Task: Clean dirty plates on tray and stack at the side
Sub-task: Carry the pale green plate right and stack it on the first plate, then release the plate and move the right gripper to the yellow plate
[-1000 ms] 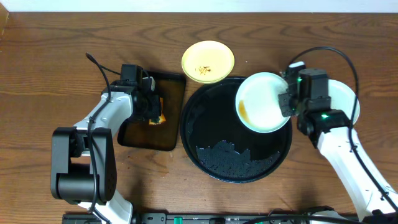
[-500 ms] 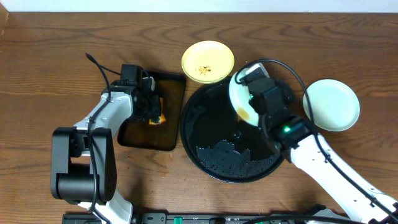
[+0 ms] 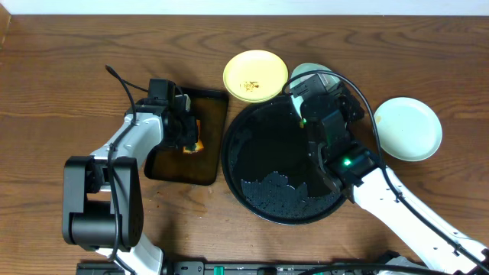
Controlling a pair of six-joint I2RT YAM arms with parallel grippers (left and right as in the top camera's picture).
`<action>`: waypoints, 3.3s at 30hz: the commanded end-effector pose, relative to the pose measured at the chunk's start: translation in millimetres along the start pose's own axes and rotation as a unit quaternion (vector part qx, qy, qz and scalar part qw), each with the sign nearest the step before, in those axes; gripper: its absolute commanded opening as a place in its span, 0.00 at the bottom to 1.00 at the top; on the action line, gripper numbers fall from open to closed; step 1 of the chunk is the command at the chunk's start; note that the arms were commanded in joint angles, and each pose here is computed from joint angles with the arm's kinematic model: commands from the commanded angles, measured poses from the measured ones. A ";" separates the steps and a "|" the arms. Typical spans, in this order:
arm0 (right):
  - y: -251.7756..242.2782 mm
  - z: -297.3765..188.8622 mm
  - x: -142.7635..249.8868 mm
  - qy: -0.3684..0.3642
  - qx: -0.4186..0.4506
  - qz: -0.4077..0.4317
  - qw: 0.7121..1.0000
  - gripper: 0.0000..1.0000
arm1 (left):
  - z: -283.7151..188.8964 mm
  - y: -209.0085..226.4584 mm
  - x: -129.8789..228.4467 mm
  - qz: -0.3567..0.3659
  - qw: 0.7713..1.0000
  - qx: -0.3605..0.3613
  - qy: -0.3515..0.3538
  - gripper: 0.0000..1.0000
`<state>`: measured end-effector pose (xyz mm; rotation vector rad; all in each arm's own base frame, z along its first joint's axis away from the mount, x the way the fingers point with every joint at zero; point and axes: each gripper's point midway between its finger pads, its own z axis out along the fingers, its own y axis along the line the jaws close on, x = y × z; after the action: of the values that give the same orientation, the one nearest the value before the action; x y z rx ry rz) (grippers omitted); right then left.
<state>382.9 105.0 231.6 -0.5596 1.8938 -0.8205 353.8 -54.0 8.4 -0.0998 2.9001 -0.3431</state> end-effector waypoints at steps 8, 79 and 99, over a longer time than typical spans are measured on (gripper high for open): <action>-15.6 5.2 15.7 0.032 0.016 0.134 0.990 0.01 | 0.2 -0.4 9.5 0.001 1.000 0.003 0.011 0.20; 79.1 102.0 -44.4 0.047 -0.351 0.438 0.827 0.61 | 0.2 -0.5 9.6 0.001 1.000 0.003 0.011 0.20; 215.9 148.3 -4.9 0.143 -0.377 0.531 0.745 0.59 | 0.2 -0.4 10.5 0.000 1.000 0.003 0.013 0.20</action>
<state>512.0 201.1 29.8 0.2329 2.3287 0.6554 353.5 -54.1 8.3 -0.0999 2.9012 -0.3436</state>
